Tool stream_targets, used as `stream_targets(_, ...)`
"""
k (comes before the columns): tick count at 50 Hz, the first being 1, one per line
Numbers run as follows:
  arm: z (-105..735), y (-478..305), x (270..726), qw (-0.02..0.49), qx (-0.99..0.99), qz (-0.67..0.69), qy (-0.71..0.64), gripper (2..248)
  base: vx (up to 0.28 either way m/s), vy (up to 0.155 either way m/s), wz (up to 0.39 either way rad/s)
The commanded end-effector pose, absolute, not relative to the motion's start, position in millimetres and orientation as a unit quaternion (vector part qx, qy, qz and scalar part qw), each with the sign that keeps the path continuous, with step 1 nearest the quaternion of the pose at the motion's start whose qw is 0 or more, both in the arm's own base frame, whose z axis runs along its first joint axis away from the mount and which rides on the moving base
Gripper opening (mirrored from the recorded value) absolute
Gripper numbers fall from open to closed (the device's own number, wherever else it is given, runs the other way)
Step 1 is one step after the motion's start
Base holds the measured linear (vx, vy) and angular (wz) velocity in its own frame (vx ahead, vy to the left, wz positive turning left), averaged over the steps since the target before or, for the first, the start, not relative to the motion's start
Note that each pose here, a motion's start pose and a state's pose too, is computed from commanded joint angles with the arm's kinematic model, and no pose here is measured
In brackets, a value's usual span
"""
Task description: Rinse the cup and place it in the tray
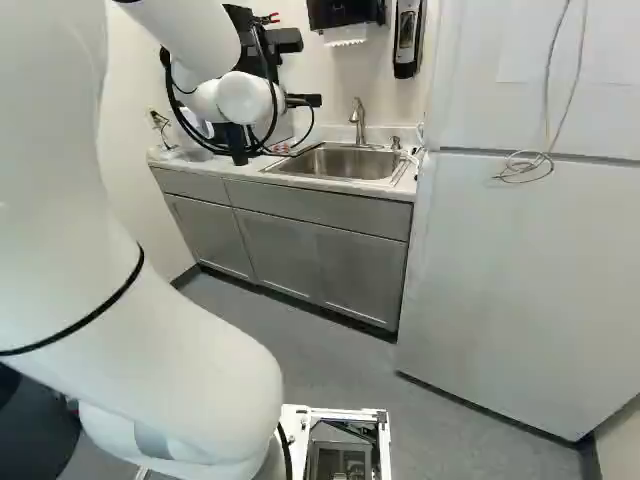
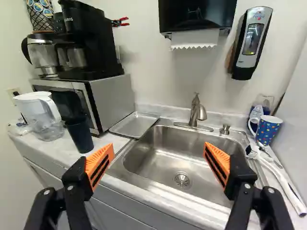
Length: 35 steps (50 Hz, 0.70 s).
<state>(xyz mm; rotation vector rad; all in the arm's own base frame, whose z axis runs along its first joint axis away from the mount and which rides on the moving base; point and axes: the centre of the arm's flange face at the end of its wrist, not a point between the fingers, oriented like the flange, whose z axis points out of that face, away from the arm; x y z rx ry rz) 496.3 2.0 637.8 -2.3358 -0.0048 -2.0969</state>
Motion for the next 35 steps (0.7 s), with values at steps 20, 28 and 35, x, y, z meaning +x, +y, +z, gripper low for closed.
stream_targets(20, 637.8, 2.0, 496.3, 0.001, -0.744, -0.668, -0.002, 247, 0.17, 0.006, -0.012)
stream_targets(28, 637.8, 2.0, 496.3, 0.001, -0.744, -0.668, -0.002, 247, 0.171, 0.007, -0.002)
stream_targets(35, 637.8, 2.0, 496.3, 0.001, -0.744, -0.668, -0.002, 247, 0.175, 0.006, 0.0)
